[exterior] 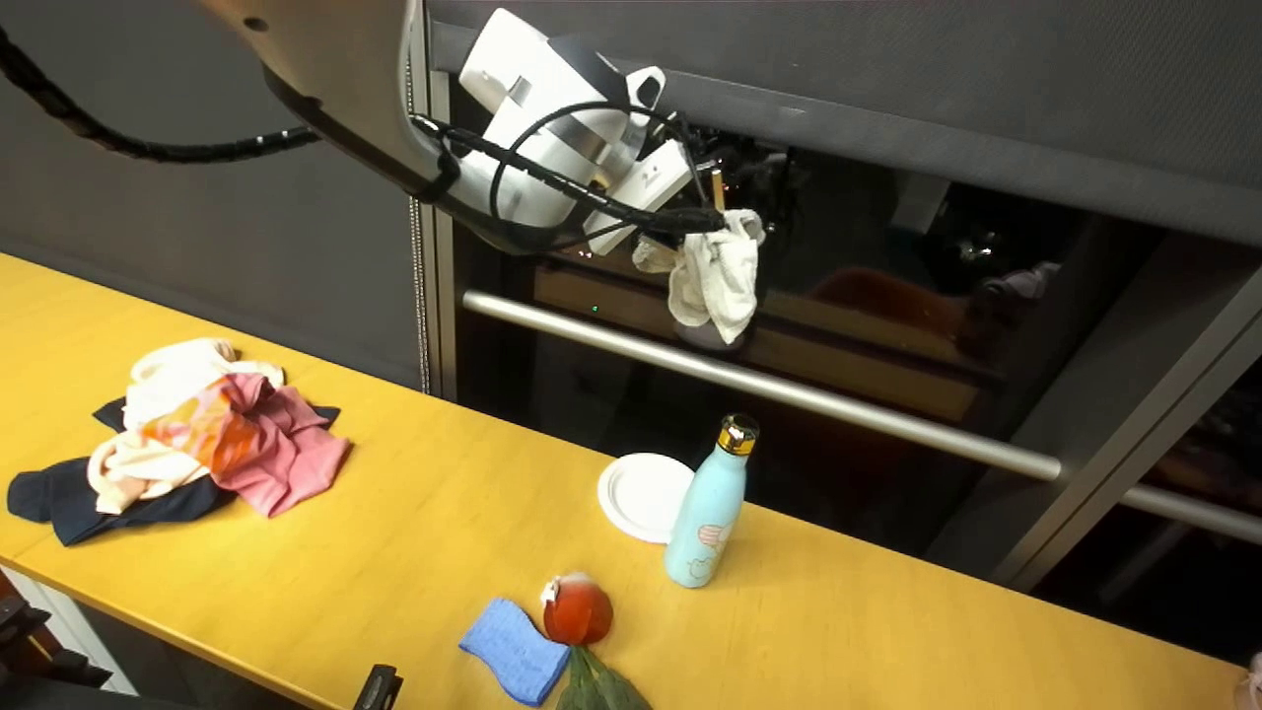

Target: Use the towel to clean the window

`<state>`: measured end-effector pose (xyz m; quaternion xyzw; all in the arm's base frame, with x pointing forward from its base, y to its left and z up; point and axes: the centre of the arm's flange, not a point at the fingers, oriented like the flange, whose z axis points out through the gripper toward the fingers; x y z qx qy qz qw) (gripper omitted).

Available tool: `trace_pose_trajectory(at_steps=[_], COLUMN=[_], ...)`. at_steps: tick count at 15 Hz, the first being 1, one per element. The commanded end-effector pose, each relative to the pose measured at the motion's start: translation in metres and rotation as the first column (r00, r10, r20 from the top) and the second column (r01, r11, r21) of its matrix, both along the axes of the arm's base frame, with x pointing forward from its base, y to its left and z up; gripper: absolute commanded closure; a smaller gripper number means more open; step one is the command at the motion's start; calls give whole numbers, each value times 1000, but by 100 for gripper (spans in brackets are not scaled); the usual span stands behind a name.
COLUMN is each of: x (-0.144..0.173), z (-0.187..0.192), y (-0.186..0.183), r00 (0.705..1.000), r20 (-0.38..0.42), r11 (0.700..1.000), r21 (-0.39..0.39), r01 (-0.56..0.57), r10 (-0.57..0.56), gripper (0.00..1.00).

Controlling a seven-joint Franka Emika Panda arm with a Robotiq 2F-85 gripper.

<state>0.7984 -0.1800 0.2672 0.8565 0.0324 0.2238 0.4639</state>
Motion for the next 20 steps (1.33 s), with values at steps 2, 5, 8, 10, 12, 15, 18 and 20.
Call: trace_pose_trajectory(at_steps=[2,5,8,10,12,15,18,20], x=[3,-19,-49,-76,-94,-125,-151,-166], z=[-22,-24,-21,-16,-9,-9,-23,-45], y=[88,131,157,177,197,233,252,251], r00=[993,987,976,956,924,867,810,769], r20=[-26,-81,-143,-214,-275,-345,-437,-517], r11=[992,987,981,970,949,908,884,885], r21=[60,91,131,182,246,346,424,447], r01=[-113,-131,-145,-163,-198,-239,-199,-133], r10=[115,138,164,201,264,359,392,376], gripper=[97,97,97,97,97,97,97,97])
